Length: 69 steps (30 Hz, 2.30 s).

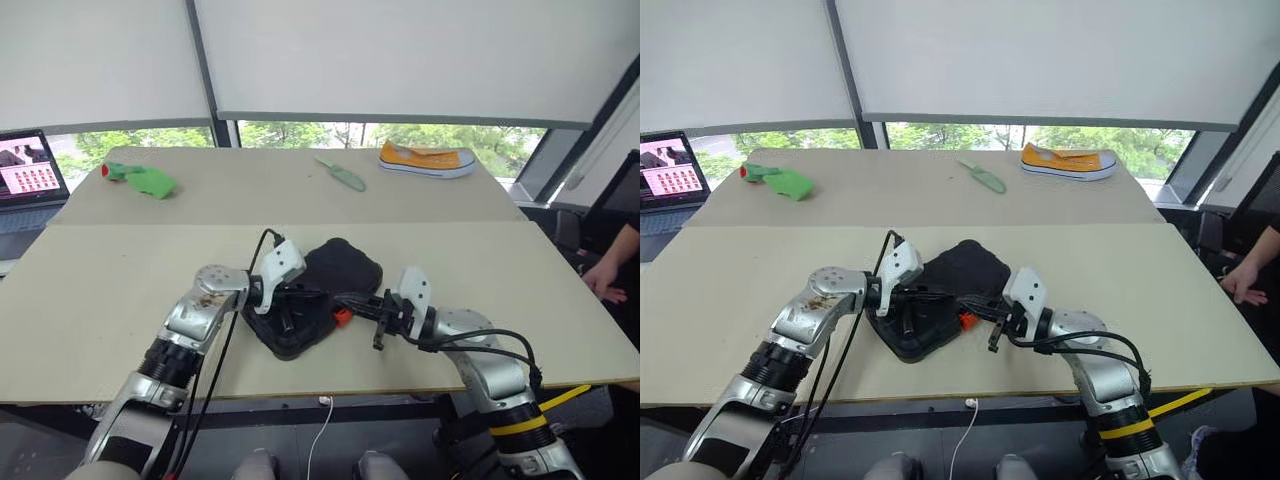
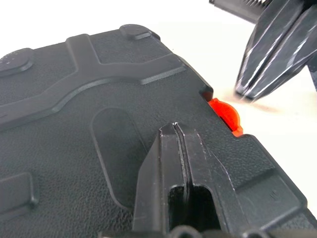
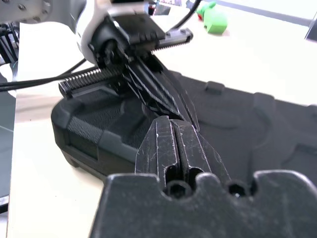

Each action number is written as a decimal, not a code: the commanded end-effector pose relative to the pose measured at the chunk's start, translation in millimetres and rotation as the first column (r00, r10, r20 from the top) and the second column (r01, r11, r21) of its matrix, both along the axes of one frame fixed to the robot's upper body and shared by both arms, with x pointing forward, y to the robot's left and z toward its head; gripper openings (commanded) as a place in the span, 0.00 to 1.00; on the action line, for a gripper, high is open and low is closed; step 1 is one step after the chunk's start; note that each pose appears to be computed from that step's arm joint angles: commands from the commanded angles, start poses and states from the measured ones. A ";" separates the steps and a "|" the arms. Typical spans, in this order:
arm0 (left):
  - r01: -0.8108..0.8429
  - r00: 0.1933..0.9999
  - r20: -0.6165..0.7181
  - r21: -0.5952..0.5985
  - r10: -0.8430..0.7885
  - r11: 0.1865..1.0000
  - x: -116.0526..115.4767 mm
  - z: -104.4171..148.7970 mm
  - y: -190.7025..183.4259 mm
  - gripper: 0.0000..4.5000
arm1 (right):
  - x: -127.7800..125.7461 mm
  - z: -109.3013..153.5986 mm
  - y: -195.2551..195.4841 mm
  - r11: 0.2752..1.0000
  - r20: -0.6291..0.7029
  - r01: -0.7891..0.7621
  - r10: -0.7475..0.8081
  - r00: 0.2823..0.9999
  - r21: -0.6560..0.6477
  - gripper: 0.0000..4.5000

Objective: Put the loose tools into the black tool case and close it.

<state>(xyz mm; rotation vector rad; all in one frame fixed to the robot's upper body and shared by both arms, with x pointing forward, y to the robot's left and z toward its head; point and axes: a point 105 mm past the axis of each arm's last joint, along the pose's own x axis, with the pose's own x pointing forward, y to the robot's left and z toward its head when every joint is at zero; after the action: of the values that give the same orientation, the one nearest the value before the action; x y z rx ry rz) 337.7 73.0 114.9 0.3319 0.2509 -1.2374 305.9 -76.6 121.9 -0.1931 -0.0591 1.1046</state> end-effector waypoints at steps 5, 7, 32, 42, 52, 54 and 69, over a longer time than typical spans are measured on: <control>-0.065 0.990 -0.124 0.044 0.070 0.997 -7.7 -44.5 24.2 0.00 | -14.6 2.6 -19.3 0.999 -0.016 -0.024 0.023 1.000 -0.039 0.01; -0.060 0.990 -0.125 0.063 0.067 0.996 -9.2 -47.0 29.9 0.00 | -18.3 -6.3 -26.0 0.996 -0.050 -0.013 0.009 0.999 -0.086 0.01; -0.092 0.988 -0.125 0.032 0.095 0.995 -11.7 -48.5 35.8 0.00 | 5.3 -36.0 6.3 0.994 -0.196 0.000 -0.021 0.980 -0.106 0.01; -0.098 0.986 -0.132 0.037 0.102 0.995 -14.3 -51.7 37.9 0.00 | 13.4 -24.5 15.2 0.997 -0.160 0.007 -0.019 0.987 -0.076 0.01; -0.096 0.984 -0.146 0.052 0.103 0.994 -19.8 -58.9 41.2 0.00 | 13.3 -14.9 21.3 0.998 -0.173 -0.018 0.008 0.985 -0.057 0.01; -0.095 0.984 -0.144 0.050 0.102 0.994 -20.2 -58.8 41.0 0.00 | 13.1 -11.7 23.7 0.998 -0.169 -0.025 0.016 0.985 -0.052 0.01; -0.179 0.967 0.134 -0.244 0.216 0.953 -47.7 24.9 124.0 0.73 | -28.6 -12.0 -51.5 0.979 -0.071 -0.105 0.094 0.993 -0.174 0.14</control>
<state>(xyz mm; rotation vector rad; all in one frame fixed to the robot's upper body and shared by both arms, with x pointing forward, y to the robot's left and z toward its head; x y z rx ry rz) 294.1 186.2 125.5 0.1761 0.0386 -1.0455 280.4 -121.9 89.1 -0.2876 0.1870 1.1989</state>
